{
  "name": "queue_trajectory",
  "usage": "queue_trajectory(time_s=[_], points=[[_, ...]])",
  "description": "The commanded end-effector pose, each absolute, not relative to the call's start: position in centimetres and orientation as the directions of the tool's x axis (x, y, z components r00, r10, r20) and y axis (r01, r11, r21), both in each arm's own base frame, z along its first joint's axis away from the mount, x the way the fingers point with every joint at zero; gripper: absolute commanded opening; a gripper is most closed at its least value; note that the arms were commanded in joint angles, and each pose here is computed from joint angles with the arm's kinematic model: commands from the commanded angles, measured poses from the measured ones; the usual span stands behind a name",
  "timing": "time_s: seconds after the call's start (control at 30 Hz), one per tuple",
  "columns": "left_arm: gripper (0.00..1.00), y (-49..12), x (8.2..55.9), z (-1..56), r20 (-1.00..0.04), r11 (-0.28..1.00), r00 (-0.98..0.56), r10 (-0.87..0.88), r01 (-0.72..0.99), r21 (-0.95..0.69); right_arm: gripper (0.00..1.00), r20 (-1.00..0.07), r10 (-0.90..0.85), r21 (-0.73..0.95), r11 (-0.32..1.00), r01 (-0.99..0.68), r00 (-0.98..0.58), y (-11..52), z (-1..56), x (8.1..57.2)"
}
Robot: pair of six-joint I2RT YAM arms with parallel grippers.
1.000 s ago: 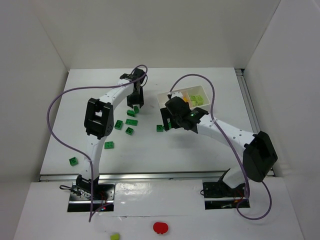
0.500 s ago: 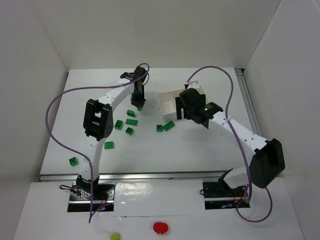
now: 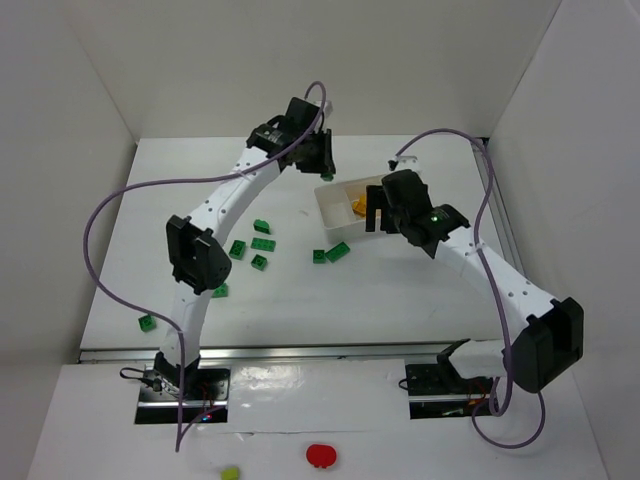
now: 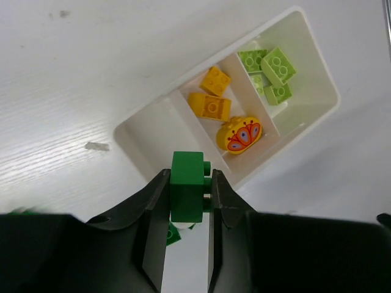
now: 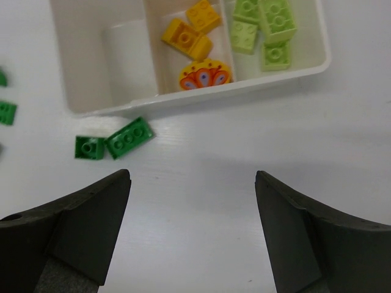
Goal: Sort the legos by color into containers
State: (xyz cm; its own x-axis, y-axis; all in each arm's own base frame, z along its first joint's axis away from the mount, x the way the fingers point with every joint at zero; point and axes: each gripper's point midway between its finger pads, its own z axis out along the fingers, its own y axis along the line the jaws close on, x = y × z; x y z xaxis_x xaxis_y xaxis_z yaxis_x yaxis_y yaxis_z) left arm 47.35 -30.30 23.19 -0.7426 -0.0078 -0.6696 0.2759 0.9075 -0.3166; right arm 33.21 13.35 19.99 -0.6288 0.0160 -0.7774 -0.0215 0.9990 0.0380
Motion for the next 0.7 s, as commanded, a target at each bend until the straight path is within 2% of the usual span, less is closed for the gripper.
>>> queue_trajectory(time_s=[0.0,0.17,0.27,0.4,0.43,0.57,0.67], points=[[0.27,-32.0,47.5,19.8,-0.633,0.9,-0.772,0.054,0.312,-0.304,0.89,-0.758,-0.003,0.119,0.982,-0.143,-0.653,16.4,19.6,31.1],[0.66,-32.4,47.5,19.1,-0.621,0.894,-0.782,0.06,0.319,-0.314,0.89,-0.728,-0.01,0.225,0.941,-0.252,-0.685,22.1,15.8,28.7],[0.74,-32.3,47.3,21.6,-0.656,0.886,-0.753,0.043,0.333,-0.323,0.89,-0.724,-0.018,0.249,0.925,-0.285,-0.689,25.2,13.9,27.9],[0.74,-31.5,46.7,25.2,-0.707,0.883,-0.707,0.028,0.348,-0.313,0.86,-0.733,-0.056,0.225,0.921,-0.319,-0.678,28.0,11.6,28.1],[0.74,-30.8,46.2,28.0,-0.744,0.883,-0.668,0.014,0.357,-0.304,0.86,-0.728,-0.061,0.221,0.922,-0.317,-0.682,28.2,10.9,28.4],[0.76,-26.8,45.3,31.0,-0.768,0.903,-0.639,-0.034,0.31,-0.298,0.79,-0.697,-0.127,0.154,0.935,-0.32,-0.705,30.1,7.4,29.6],[0.76,-24.6,45.0,31.5,-0.765,0.916,-0.641,-0.063,0.267,-0.299,0.78,-0.694,-0.122,0.15,0.94,-0.308,-0.71,31.4,7.1,30.9]])
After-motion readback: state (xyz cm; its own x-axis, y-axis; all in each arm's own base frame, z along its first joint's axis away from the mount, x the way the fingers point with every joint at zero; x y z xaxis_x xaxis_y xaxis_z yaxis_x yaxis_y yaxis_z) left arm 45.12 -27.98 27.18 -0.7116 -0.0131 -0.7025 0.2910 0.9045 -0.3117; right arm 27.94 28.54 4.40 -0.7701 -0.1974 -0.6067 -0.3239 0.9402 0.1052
